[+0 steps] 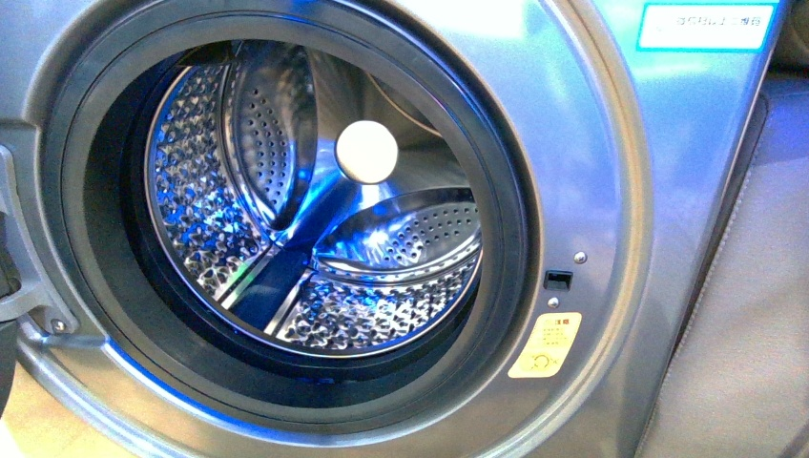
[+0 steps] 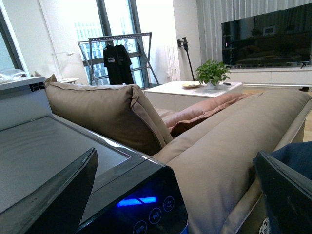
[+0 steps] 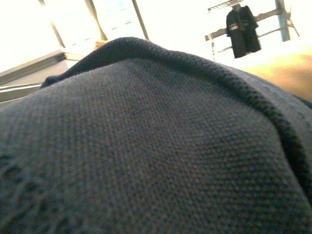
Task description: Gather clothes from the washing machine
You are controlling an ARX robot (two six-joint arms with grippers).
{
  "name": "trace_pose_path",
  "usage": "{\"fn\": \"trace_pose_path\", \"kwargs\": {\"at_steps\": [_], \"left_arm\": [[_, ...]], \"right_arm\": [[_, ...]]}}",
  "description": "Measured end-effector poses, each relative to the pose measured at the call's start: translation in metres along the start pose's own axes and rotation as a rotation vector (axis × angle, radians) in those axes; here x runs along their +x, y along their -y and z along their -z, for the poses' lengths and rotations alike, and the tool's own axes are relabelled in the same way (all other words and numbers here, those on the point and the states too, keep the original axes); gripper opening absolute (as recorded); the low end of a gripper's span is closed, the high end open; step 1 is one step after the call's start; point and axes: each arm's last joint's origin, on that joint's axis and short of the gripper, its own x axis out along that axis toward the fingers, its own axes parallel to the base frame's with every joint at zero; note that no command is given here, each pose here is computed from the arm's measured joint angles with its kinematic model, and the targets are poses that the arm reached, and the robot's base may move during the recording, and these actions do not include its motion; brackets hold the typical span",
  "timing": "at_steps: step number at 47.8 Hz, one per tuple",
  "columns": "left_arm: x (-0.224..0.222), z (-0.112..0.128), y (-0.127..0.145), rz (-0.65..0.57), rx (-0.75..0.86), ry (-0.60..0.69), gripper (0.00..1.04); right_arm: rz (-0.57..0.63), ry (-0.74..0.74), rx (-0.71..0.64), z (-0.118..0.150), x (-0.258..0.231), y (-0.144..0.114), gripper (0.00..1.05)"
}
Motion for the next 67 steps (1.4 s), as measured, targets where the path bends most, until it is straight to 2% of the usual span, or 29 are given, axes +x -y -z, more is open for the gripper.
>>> {"fn": "trace_pose_path", "kwargs": {"at_steps": [4,21,29,30,36,39,40,49,56,61,67], "left_arm": [[0.0,0.0,0.0,0.0,0.0,0.0,0.98],[0.0,0.0,0.0,0.0,0.0,0.0,0.98],[0.0,0.0,0.0,0.0,0.0,0.001,0.98],[0.0,0.0,0.0,0.0,0.0,0.001,0.98],[0.0,0.0,0.0,0.0,0.0,0.001,0.98],[0.0,0.0,0.0,0.0,0.0,0.001,0.98],[0.0,0.0,0.0,0.0,0.0,0.001,0.98],[-0.001,-0.001,0.0,-0.001,0.0,0.004,0.98],[-0.001,-0.001,0.0,-0.001,0.0,0.004,0.98],[-0.001,-0.001,0.0,-0.001,0.0,0.004,0.98],[-0.001,-0.001,0.0,-0.001,0.0,0.004,0.98]], "right_arm": [[0.074,-0.028,0.038,0.016,-0.015,0.021,0.16],[0.2,-0.289,0.227,0.1,-0.039,0.063,0.16],[0.34,-0.522,0.321,0.163,-0.04,0.086,0.16],[0.353,-0.559,0.329,0.171,-0.038,0.088,0.18],[0.4,-0.721,0.425,0.216,-0.036,0.096,0.4],[0.406,-0.743,0.459,0.224,-0.036,0.096,0.48],[0.408,-0.747,0.476,0.226,-0.035,0.095,0.54],[0.352,-0.65,0.419,0.198,-0.013,0.08,0.99],[0.189,-0.49,0.315,0.136,0.014,0.04,0.97],[0.036,-0.29,0.15,0.07,0.036,-0.008,0.97],[-0.099,-0.103,0.004,0.017,0.046,-0.06,0.97]]}}
